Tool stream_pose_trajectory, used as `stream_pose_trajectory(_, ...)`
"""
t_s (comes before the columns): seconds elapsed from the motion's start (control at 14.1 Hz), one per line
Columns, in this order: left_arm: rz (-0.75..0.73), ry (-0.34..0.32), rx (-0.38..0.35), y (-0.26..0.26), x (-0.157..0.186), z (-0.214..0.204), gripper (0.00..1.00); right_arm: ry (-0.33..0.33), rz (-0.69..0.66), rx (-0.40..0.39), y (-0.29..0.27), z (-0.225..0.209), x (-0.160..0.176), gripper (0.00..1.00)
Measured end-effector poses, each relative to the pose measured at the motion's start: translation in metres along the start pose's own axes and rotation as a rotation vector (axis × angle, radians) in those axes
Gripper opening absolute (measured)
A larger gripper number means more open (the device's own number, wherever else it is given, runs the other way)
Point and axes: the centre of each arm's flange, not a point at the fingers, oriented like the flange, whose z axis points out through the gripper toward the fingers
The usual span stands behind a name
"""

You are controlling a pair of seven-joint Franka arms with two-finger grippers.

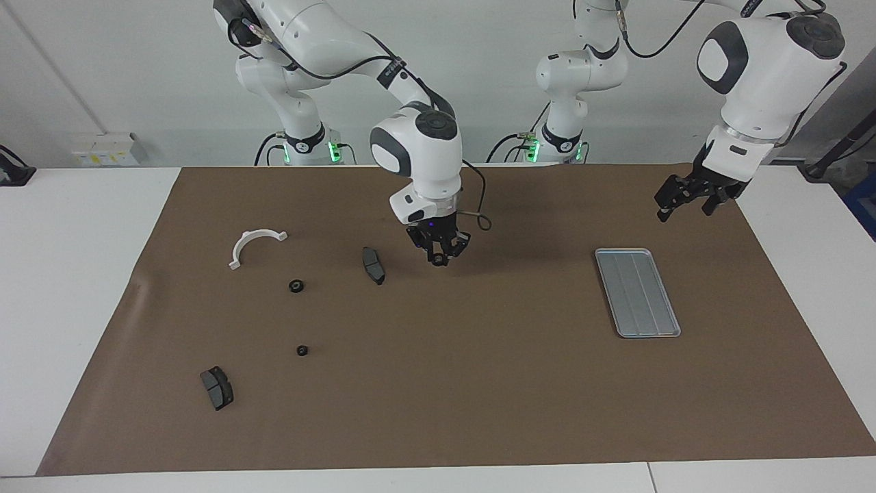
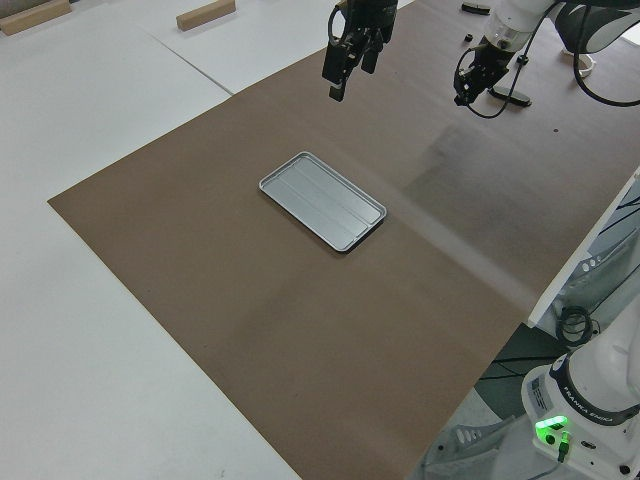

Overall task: Pick bearing gear from pile to tray
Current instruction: 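Carry the gear to mid-table with the right gripper and release it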

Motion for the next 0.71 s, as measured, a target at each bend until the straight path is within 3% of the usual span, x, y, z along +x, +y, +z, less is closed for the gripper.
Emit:
stream_pose_trajectory(0.36, 0.007, 0.001, 0.000, 0.0038, -0.0003, 0.0008, 1.00, -0.005, -0.010, 0.016, -0.0084, 0.0147, -0.0055, 0.35)
stream_pose_trajectory(0.43, 0.008, 0.000, 0.000, 0.0046, -0.0003, 0.0010, 1.00, -0.004, -0.010, 0.019, -0.0089, 0.0148, -0.0054, 0.40)
stream_pose_trajectory(0.71, 0.010, -0.002, 0.000, 0.0055, -0.0007, 0.0023, 1.00, 0.035, -0.034, 0.006, -0.0080, 0.0142, -0.0021, 0.84)
